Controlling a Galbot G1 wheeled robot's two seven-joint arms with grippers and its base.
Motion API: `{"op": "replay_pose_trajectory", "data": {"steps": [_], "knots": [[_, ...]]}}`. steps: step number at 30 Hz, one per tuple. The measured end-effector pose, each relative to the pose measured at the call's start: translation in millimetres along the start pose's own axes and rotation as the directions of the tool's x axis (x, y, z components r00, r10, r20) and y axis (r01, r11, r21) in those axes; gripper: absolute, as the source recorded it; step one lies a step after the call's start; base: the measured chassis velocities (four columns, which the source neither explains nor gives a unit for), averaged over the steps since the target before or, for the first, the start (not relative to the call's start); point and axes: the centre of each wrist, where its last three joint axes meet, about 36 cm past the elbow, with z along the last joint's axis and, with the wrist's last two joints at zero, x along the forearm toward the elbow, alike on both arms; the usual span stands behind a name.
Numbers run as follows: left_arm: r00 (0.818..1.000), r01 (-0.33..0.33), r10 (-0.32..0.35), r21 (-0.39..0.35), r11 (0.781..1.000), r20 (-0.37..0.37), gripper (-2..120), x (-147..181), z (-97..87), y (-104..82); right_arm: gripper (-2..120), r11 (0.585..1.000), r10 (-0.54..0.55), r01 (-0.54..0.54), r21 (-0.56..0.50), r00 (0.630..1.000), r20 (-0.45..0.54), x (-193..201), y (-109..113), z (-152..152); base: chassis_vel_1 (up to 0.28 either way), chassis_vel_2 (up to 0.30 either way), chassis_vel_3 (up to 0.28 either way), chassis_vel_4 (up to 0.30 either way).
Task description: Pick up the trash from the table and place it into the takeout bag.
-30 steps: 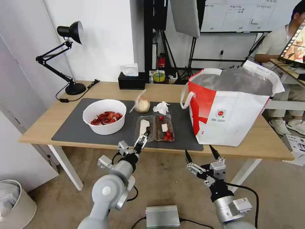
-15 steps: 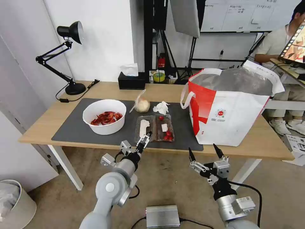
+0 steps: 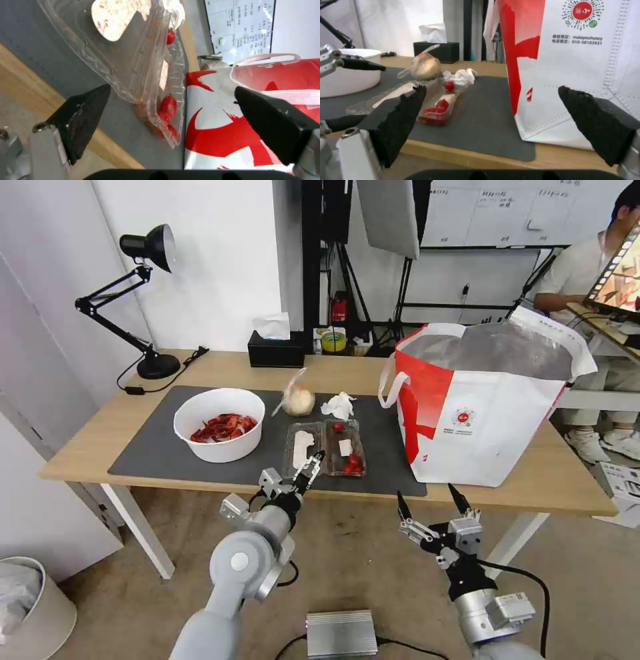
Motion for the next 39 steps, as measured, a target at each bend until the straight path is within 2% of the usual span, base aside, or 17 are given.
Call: {"op": "replay_pose_trajectory", "data": {"steps": [13, 25, 39], "knots": [[1.000, 0.010, -0.010, 0.000, 1.000, 0.001, 100, -2, -0.3, -0.4, 100, 1.000, 0.002, -0.002, -0.005, 1.000, -0.007, -2, 1, 5, 0.000, 0.000, 0.000, 0.000], [0.999, 0.001, -0.002, 0.013, 1.000, 0.046, 100, -2, -2.3, -0.9, 100, 1.000, 0.000, 0.000, -0.015, 1.000, -0.014, -3, 5, 12, 0.000, 0.000, 0.000, 0.000], [0.994, -0.063, 0.062, 0.005, 0.998, 0.089, 100, 0, -3.1, -2.9, 100, 1.000, -0.010, 0.010, -0.022, 1.000, -0.010, -3, 10, 17, 0.000, 0.000, 0.000, 0.000]]}}
